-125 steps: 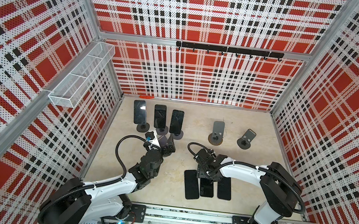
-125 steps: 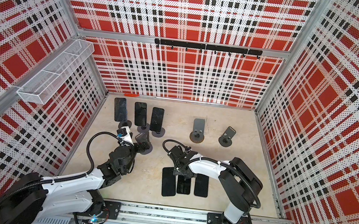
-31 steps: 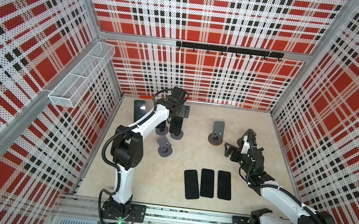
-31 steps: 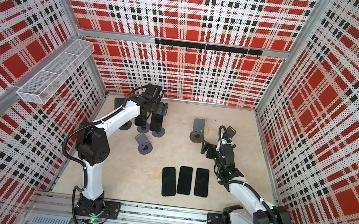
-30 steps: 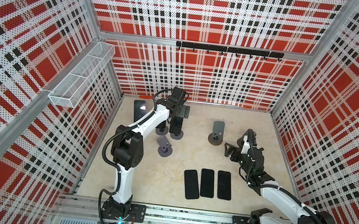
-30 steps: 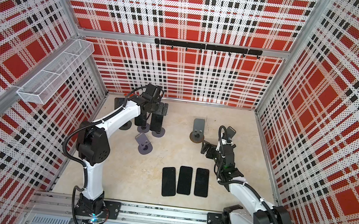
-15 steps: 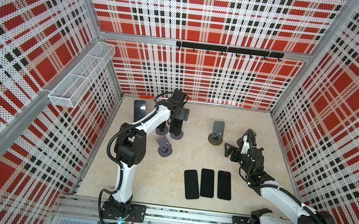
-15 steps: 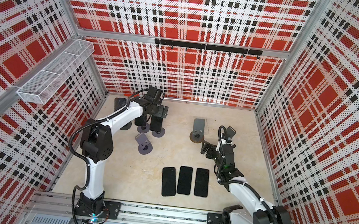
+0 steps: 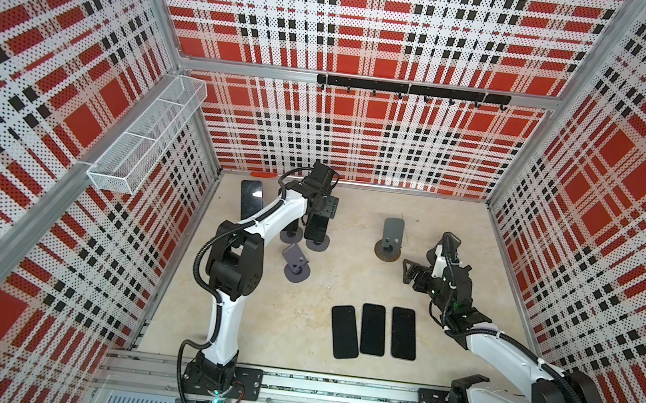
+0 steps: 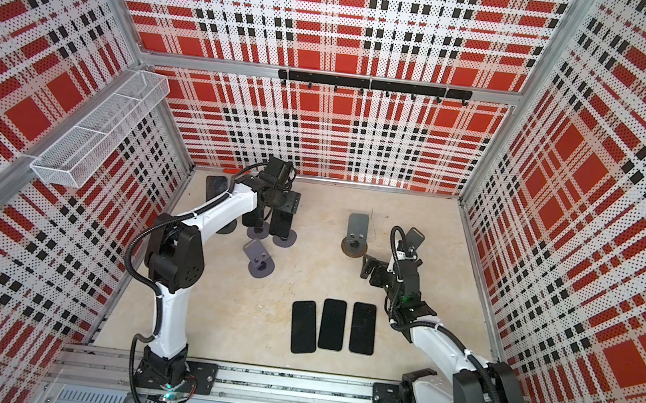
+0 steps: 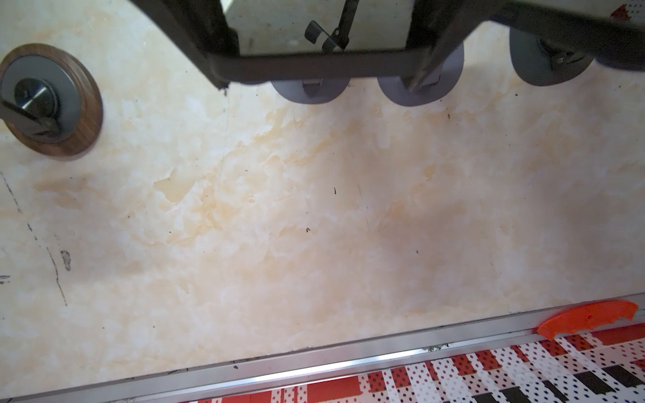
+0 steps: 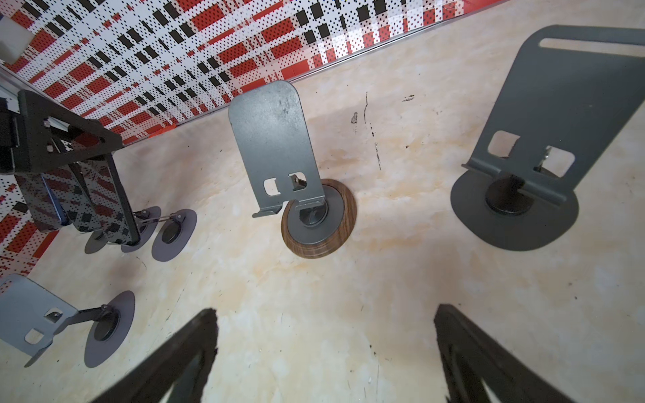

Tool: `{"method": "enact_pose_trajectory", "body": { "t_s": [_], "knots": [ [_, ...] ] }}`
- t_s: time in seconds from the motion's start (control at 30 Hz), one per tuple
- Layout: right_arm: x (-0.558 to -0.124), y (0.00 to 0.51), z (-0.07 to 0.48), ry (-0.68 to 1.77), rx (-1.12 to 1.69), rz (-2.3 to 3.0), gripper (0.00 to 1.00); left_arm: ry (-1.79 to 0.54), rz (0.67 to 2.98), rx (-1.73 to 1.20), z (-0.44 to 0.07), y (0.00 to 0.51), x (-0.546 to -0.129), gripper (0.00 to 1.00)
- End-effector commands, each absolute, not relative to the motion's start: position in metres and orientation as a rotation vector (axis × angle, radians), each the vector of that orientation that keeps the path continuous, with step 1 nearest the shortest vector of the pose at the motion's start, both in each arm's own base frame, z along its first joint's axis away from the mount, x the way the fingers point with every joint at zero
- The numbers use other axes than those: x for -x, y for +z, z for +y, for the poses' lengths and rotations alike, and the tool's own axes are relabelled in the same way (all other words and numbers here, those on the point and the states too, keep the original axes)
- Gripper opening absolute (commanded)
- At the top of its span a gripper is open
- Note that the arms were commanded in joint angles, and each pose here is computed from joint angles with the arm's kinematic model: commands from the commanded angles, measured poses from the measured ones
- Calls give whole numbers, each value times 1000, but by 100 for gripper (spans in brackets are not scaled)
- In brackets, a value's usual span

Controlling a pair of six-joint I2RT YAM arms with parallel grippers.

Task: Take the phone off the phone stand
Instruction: 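Close the left gripper on the top edge of that standing phone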

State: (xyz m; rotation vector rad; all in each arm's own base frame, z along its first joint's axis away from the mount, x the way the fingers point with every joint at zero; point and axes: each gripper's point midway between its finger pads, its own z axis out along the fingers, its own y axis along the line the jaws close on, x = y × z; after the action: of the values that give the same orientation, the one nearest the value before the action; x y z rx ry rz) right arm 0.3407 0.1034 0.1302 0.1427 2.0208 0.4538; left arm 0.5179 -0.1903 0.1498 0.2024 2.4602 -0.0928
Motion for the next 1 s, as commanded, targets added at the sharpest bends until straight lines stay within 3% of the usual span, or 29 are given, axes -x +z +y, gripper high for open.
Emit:
{"method": "enact_pose_trajectory", "body": {
  "t_s": [0.0, 0.37, 0.97],
  "knots": [
    [-346, 143, 103, 446, -141, 1981, 100, -115, 2481, -210, -191, 140, -518, 73],
    [-344, 148, 103, 454, -141, 1967, 100, -200, 2458, -169, -195, 159, -516, 62],
    [-344, 146, 101, 444, -156, 1973, 100, -232, 2377, -109, -190, 208, -501, 61]
  ]
}}
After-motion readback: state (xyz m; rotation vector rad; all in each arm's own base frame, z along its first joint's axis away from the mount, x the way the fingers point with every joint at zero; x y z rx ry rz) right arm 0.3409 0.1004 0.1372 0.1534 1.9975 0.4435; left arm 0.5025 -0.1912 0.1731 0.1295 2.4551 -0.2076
